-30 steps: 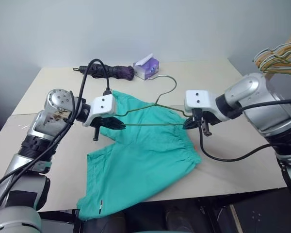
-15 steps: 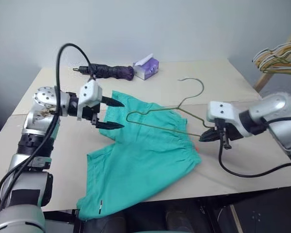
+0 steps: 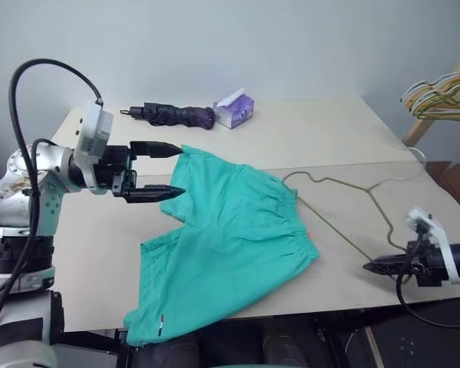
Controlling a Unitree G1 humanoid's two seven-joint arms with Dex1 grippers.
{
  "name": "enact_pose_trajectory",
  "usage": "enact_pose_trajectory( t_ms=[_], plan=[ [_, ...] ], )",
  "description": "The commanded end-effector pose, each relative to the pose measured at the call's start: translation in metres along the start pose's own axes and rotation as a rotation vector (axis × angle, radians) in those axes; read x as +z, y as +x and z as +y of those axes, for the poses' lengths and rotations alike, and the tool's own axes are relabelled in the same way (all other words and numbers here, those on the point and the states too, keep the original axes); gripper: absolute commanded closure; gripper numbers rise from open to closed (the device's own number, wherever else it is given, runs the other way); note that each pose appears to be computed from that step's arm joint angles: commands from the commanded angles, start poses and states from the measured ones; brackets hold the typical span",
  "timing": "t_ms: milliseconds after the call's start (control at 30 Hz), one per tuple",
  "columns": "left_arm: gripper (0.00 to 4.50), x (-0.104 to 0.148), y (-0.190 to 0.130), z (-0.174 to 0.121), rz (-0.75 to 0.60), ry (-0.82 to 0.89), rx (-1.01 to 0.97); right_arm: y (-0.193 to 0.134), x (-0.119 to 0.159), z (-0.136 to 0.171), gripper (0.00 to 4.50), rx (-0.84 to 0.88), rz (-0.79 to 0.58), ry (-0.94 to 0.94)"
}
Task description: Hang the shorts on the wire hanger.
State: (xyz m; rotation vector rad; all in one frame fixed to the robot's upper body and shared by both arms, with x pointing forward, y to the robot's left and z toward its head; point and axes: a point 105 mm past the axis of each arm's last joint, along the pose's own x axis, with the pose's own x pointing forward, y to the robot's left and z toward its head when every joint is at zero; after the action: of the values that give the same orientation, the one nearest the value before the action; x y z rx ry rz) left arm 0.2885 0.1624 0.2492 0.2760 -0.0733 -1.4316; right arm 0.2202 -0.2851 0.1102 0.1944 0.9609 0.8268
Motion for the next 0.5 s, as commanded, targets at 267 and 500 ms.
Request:
enact_pose_trajectory(
  t_ms=[267, 500],
  plan=[
    [0.01, 0.01, 0.008, -0.013, -0.016, 0.015, -0.048, 0.0, -0.023, -0.007, 4.5, 0.033, 0.029, 0.155],
    [0.01, 0.009, 0.008, -0.014, -0.01, 0.015, -0.054, 0.005, -0.022, -0.015, 4.5, 0.025, 0.031, 0.159]
  ],
)
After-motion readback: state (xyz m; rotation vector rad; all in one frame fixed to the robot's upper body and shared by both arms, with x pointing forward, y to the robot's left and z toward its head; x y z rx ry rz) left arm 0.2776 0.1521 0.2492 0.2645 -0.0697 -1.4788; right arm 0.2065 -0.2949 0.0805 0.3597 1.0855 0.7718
